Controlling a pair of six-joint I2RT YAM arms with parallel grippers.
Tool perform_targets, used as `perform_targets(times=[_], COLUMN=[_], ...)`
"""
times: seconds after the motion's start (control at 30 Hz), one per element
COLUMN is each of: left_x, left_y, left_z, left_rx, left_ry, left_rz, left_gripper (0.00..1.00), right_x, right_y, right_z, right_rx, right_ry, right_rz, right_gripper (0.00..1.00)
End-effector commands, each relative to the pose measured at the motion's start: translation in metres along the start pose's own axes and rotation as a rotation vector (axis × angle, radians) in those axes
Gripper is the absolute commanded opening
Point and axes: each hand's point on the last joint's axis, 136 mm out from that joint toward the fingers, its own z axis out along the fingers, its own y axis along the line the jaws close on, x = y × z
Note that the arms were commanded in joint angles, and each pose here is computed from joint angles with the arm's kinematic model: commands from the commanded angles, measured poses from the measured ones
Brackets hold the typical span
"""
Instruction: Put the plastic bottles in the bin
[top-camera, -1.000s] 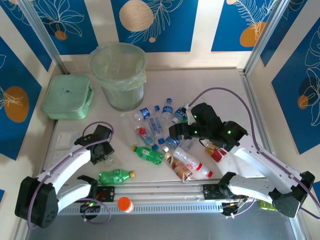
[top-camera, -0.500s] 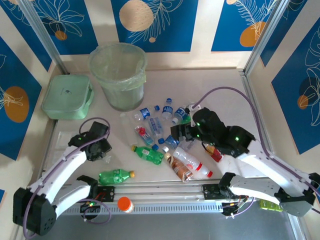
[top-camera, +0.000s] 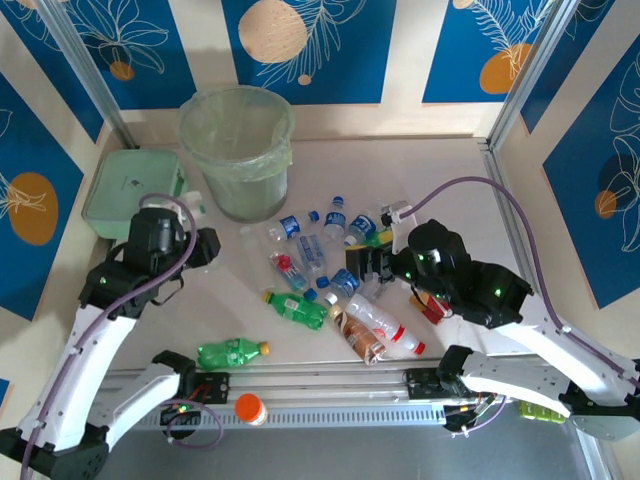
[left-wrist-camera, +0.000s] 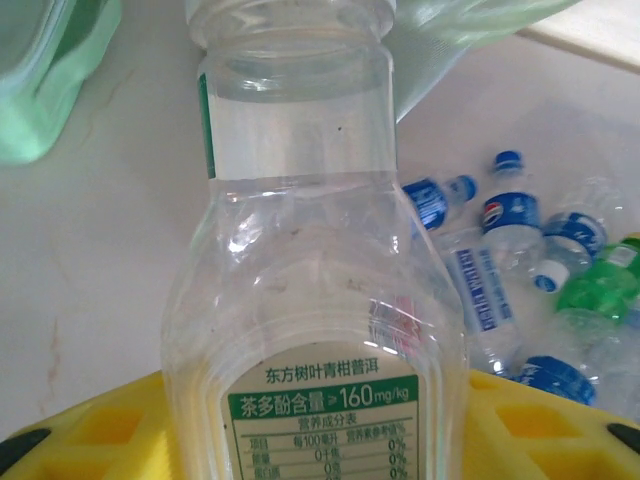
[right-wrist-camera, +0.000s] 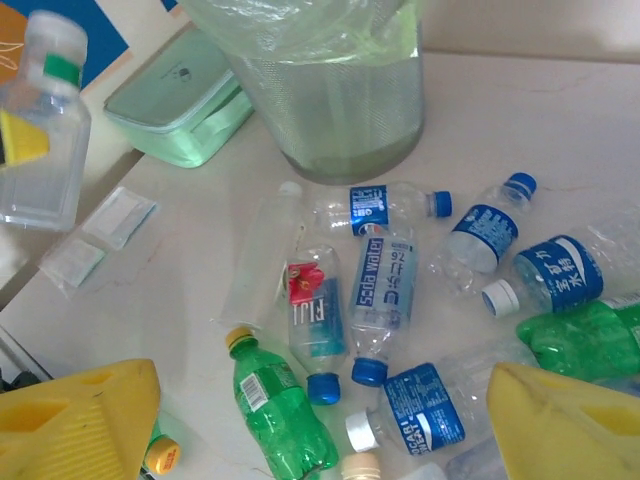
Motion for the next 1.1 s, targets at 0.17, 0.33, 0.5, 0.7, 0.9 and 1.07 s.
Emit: perform_targets(times=[0.17,0.33,0.5,0.7,0.9,1.07], left_x=[-0.114,-0.179,-0.227,-0.248,-0.232,-0.211], left_y=[-0.073,-0.109,-0.126,-0.116,-0.088,-0.077], left_z=[0.001,0.026,0.062,0.117,0.184,0.227], left_rx=[0.136,0.155,0.128,0.095,0.101,0.127], left_ry=[-0.181,-0.239,-0.276,-0.236,-0.108,0.007], left_rz=[0.188,0.155,0.146,0.049,-0.111,-0.219], left_gripper=[0.39,0.37,0.37,0.36,0.36,0.34], right_x=[-0.021,-0.023,-0.005,0.017,0.015,0.013], right_y=[0.017,0.009,-0.039,-0.073,-0.076,-0.075], right_z=[-0.003,-0.005,0.005,0.005,0.002,0.007], right_rx=[-0.060,-0.016,0.192,0.204,0.202,0.198], right_ry=[-0.063,-0.064,0.032,0.123,0.138,0.150], right_rz=[-0.032,-0.050,-0.015,0.176,0.185,0.172], right_gripper=[0.85,0.86,0.87,0.87,0.87,0.87])
